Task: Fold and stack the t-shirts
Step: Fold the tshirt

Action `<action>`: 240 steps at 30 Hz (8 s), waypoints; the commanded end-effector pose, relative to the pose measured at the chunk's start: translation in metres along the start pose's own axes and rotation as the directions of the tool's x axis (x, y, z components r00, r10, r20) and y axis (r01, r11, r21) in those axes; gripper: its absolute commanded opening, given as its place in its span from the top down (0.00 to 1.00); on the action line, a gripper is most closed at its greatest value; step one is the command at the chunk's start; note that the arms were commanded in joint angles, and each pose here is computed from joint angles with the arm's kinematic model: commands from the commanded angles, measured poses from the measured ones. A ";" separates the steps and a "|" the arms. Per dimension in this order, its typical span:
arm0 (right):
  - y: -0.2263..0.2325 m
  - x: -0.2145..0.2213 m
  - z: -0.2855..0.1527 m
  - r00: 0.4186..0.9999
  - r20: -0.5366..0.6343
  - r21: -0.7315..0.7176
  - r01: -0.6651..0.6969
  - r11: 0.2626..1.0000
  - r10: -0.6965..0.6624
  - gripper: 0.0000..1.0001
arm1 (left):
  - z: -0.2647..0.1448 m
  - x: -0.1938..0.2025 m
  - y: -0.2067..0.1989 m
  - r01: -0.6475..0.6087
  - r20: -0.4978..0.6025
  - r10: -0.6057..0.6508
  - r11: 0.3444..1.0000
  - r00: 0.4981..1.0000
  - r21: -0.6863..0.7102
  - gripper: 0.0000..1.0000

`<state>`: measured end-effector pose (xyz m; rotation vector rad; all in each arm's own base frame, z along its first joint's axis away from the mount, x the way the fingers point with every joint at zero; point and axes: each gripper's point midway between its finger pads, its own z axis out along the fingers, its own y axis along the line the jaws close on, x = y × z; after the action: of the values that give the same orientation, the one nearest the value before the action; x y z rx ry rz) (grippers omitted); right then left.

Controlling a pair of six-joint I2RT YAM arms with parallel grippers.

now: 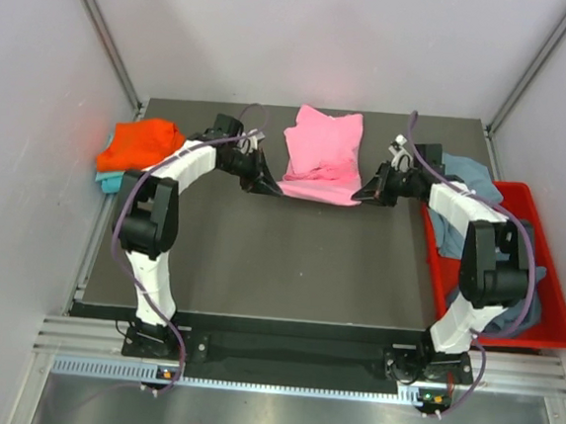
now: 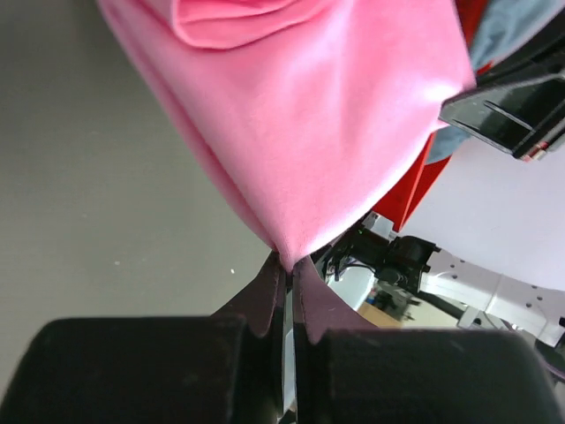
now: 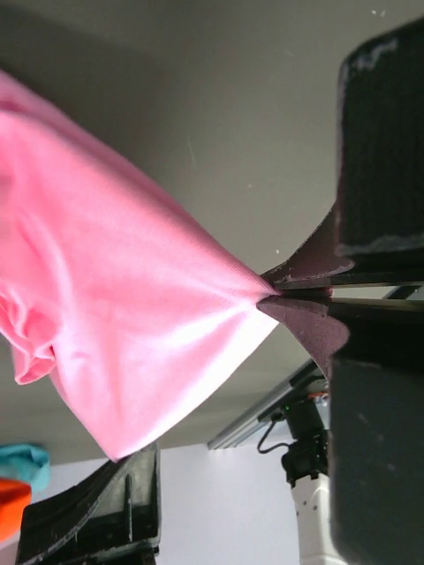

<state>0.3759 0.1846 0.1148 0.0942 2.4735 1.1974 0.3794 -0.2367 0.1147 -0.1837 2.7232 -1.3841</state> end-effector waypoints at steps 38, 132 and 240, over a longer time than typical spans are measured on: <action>0.050 0.034 -0.070 0.997 0.048 -0.067 0.061 0.996 -0.058 1.00 | -0.057 0.067 -0.054 -0.251 0.053 0.251 0.968 0.966 -0.011 1.00; 0.009 -0.163 0.051 0.979 0.197 -0.154 0.090 0.984 -0.059 1.00 | 0.022 -0.190 -0.032 -0.523 0.275 0.612 0.784 0.741 -0.335 1.00; -0.033 -0.051 0.018 0.989 0.042 -0.132 -0.132 0.982 0.138 0.49 | 0.033 -0.257 -0.199 -0.753 0.690 0.709 0.533 0.147 -0.387 0.47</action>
<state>0.4285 0.1758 0.0604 0.3474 2.4423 1.4205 0.6163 -0.3850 0.0910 0.4535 1.9289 -0.9105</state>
